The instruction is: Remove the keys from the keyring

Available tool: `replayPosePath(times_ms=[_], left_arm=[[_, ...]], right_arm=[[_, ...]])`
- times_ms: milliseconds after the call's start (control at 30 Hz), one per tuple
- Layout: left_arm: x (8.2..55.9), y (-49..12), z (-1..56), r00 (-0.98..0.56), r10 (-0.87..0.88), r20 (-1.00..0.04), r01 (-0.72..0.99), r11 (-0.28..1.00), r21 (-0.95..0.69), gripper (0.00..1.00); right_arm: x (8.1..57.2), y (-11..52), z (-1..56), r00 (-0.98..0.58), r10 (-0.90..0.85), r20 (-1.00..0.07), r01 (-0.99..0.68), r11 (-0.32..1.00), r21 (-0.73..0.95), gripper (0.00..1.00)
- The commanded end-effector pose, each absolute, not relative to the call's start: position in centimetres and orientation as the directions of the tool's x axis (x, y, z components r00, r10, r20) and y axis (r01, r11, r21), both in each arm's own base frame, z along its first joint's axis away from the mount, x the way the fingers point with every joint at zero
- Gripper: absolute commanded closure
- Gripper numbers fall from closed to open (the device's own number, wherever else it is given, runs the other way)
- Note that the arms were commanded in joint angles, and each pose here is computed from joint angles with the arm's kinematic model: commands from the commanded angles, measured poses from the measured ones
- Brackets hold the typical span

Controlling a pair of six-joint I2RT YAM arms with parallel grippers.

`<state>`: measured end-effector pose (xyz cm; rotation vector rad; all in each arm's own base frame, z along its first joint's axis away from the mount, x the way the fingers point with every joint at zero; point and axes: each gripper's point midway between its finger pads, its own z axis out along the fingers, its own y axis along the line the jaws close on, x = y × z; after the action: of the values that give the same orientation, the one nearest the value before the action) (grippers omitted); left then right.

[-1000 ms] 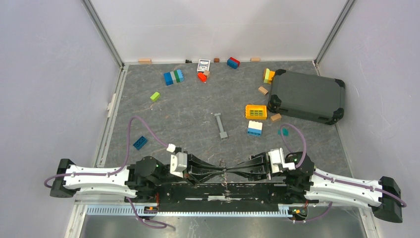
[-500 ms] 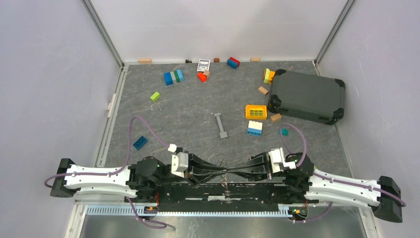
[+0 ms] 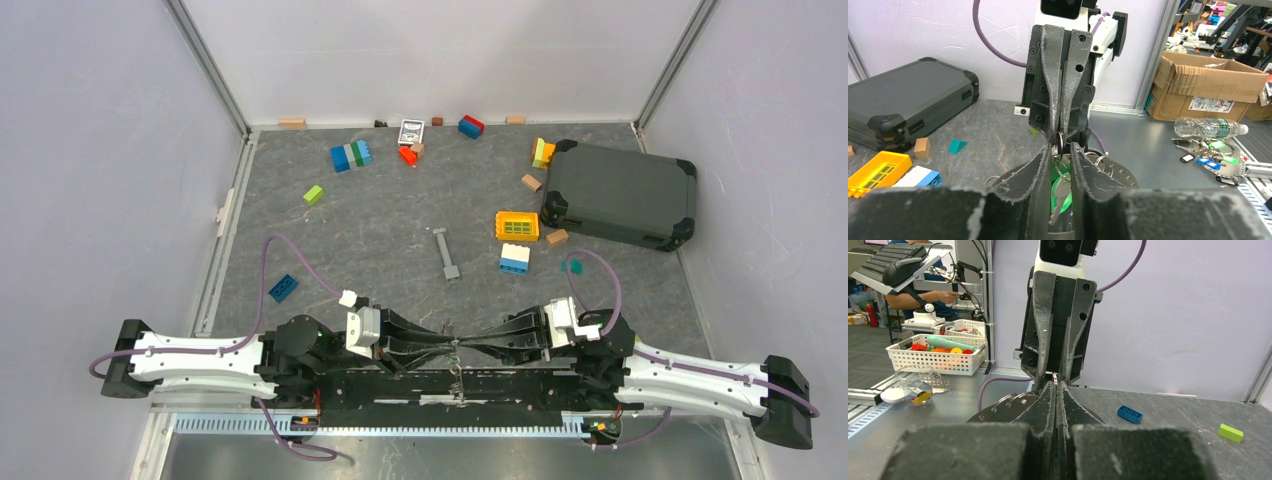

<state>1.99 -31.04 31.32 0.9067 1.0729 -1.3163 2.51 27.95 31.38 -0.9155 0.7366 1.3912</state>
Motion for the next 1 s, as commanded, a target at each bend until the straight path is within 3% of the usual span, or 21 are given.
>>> replayPosePath(times_ms=[0, 400, 533, 800, 967], left_arm=[[2.0, -30.8, 32.2, -0.04, -0.321, -0.946, 0.995, 0.073, -0.067, 0.76], [2.1, -31.0, 31.9, -0.039, -0.312, -0.949, 0.995, 0.078, -0.066, 0.85], [2.2, -31.1, 31.7, -0.039, -0.302, -0.952, 0.994, 0.085, -0.068, 0.97], [3.0, -31.0, 31.1, -0.026, -0.246, -0.969, 0.99, 0.13, -0.06, 0.98], [3.0, -30.9, 30.8, -0.007, -0.196, -0.981, 0.99, 0.134, -0.034, 0.98]], right_arm=[[2.5, 27.0, 33.8, 0.088, 0.565, -0.82, -0.993, -0.016, -0.118, 1.0], [2.4, 26.9, 33.9, 0.086, 0.571, -0.816, -0.993, -0.02, -0.119, 1.0], [2.4, 26.9, 34.0, 0.085, 0.571, -0.816, -0.993, -0.023, -0.119, 1.0], [2.5, 27.3, 33.2, 0.118, 0.519, -0.846, -0.989, -0.016, -0.147, 1.0], [3.0, 27.2, 32.9, 0.143, 0.484, -0.863, -0.988, 0.014, -0.156, 0.79]])
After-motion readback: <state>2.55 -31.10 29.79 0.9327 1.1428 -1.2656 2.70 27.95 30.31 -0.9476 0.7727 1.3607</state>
